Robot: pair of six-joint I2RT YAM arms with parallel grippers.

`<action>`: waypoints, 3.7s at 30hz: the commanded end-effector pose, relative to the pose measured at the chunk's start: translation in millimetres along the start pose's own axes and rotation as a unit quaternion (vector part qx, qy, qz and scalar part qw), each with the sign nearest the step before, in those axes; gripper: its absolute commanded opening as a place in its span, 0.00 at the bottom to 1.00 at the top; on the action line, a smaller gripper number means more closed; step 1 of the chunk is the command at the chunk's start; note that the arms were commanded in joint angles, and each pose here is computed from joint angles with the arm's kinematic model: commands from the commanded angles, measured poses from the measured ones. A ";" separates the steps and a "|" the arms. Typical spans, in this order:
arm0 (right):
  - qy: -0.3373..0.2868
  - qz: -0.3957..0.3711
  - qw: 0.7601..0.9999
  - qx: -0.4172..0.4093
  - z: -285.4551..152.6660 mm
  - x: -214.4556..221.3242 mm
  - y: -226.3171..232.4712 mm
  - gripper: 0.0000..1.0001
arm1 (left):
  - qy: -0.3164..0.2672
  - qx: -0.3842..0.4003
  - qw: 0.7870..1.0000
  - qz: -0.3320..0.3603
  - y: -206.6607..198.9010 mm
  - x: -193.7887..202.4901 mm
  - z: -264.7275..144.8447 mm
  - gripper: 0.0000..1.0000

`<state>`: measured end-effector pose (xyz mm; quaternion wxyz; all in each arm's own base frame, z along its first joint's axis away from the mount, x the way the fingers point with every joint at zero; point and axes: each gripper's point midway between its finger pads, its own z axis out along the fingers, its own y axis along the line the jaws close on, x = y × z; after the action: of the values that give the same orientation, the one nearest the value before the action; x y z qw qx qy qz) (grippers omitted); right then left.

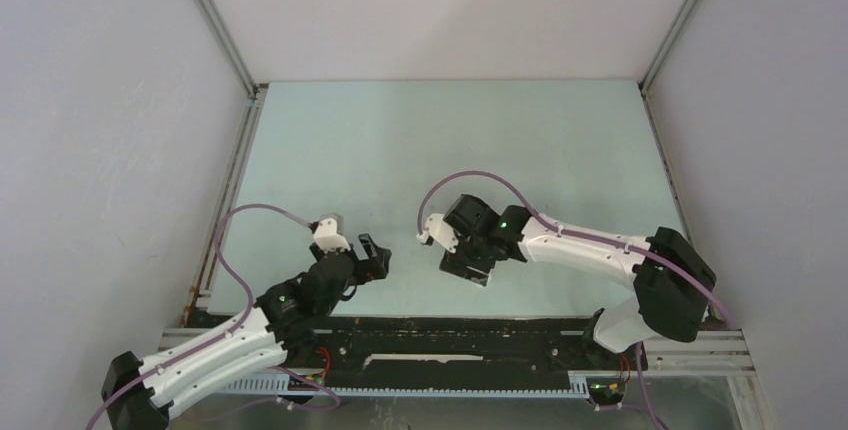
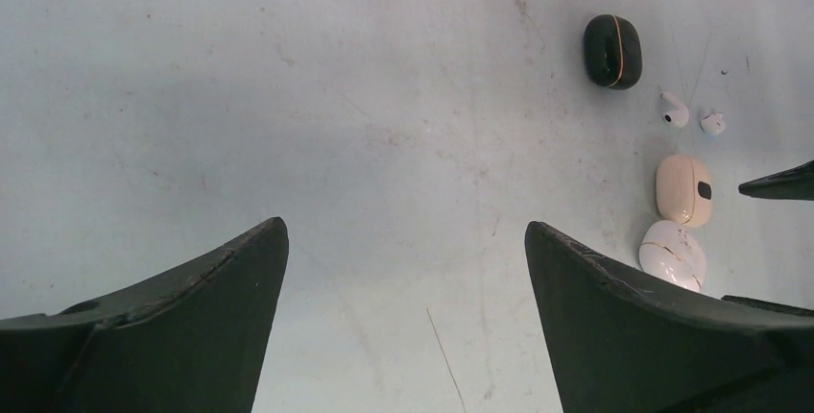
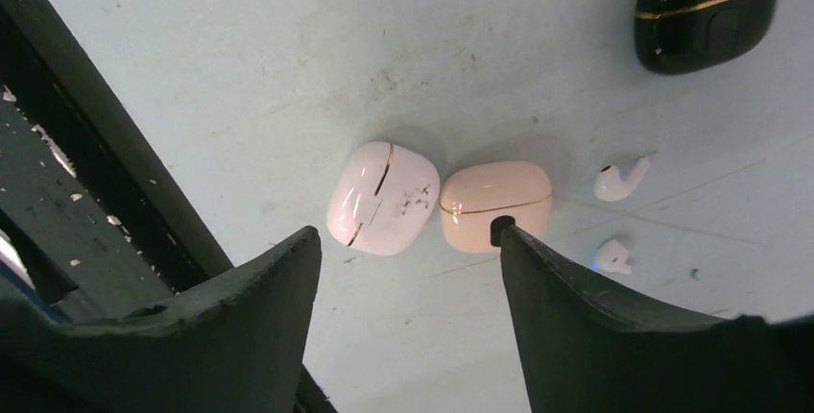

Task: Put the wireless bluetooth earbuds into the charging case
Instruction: Adjust the charging case at the center of the board, then pick up the charging case at the center of the board.

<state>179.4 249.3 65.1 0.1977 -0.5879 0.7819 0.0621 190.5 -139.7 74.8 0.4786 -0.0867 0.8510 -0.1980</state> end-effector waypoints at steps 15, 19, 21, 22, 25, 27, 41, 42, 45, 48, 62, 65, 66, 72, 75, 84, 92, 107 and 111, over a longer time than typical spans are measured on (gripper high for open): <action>0.060 0.075 0.988 -0.119 28.5 36.8 19.9 0.59 | -0.026 0.025 0.999 -0.037 -5.1 -4.6 1.1 1.00; 0.069 0.078 0.987 -0.121 34.4 39.7 20.7 0.60 | -0.019 0.020 0.999 -0.036 -3.6 -1.1 2.4 1.00; 0.073 0.078 0.987 -0.116 37.0 41.3 19.2 0.60 | -0.017 0.021 0.999 -0.035 -4.5 -0.2 3.0 1.00; 0.075 0.078 0.988 -0.112 38.1 42.2 17.8 0.59 | -0.016 0.022 0.999 -0.035 -5.2 0.3 3.2 0.99; 0.072 0.078 0.988 -0.111 37.1 41.7 15.6 0.48 | -0.016 0.030 0.999 -0.028 -8.7 -1.2 3.5 0.99; 0.063 0.078 0.988 -0.116 32.4 39.4 14.9 0.41 | -0.018 0.046 0.999 -0.012 -14.3 -2.8 3.3 0.98; -0.090 0.079 0.921 -0.370 -56.4 17.2 64.2 0.31 | -0.040 0.359 0.901 0.239 -147.7 -6.7 -49.9 0.69; -0.100 0.083 0.915 -0.382 -61.5 16.6 64.0 0.30 | -0.041 0.381 0.882 0.274 -159.5 -0.7 -58.7 0.69; -0.135 0.087 0.900 -0.406 -74.1 11.7 61.7 0.30 | -0.058 0.434 0.816 0.377 -187.3 15.6 -83.1 0.72; -0.153 0.080 0.885 -0.433 -86.6 8.1 65.5 0.30 | -0.088 0.425 0.772 0.465 -201.8 19.3 -87.7 0.74; -0.188 0.061 0.856 -0.478 -107.4 4.7 74.8 0.31 | -0.108 0.438 0.663 0.597 -250.2 41.1 -85.8 0.68; -0.190 0.064 0.855 -0.478 -107.4 4.5 73.1 0.31 | -0.104 0.446 0.653 0.603 -255.4 47.8 -87.4 0.64; -0.190 0.065 0.855 -0.478 -107.7 4.8 73.3 0.31 | -0.103 0.449 0.651 0.603 -256.7 49.5 -88.1 0.61; -0.196 0.062 0.851 -0.483 -110.8 4.1 73.8 0.31 | -0.093 0.468 0.644 0.597 -260.7 58.0 -93.6 0.53; -0.197 0.064 0.848 -0.487 -110.6 3.2 74.1 0.31 | -0.090 0.479 0.643 0.590 -263.0 60.4 -97.4 0.48; -0.190 0.072 0.835 -0.512 -111.8 1.9 76.0 0.31 | -0.083 0.493 0.636 0.588 -270.6 74.5 -96.5 0.39; -0.199 0.085 0.840 -0.497 -112.8 0.7 65.8 0.47 | -0.104 0.495 0.662 0.553 -266.4 59.6 -104.6 0.33; -0.354 0.036 0.923 -0.144 -131.6 -20.4 -28.7 0.57 | -0.075 0.479 0.805 0.343 -211.8 34.3 -87.5 0.25; -0.362 0.020 0.920 -0.149 -135.6 -25.1 -21.9 0.60 | -0.086 0.484 0.820 0.293 -205.9 23.7 -86.1 0.26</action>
<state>156.7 210.1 193.3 0.3394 -0.5342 0.6607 0.4035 94.6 -309.3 144.3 0.5423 0.4705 0.6027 -0.3482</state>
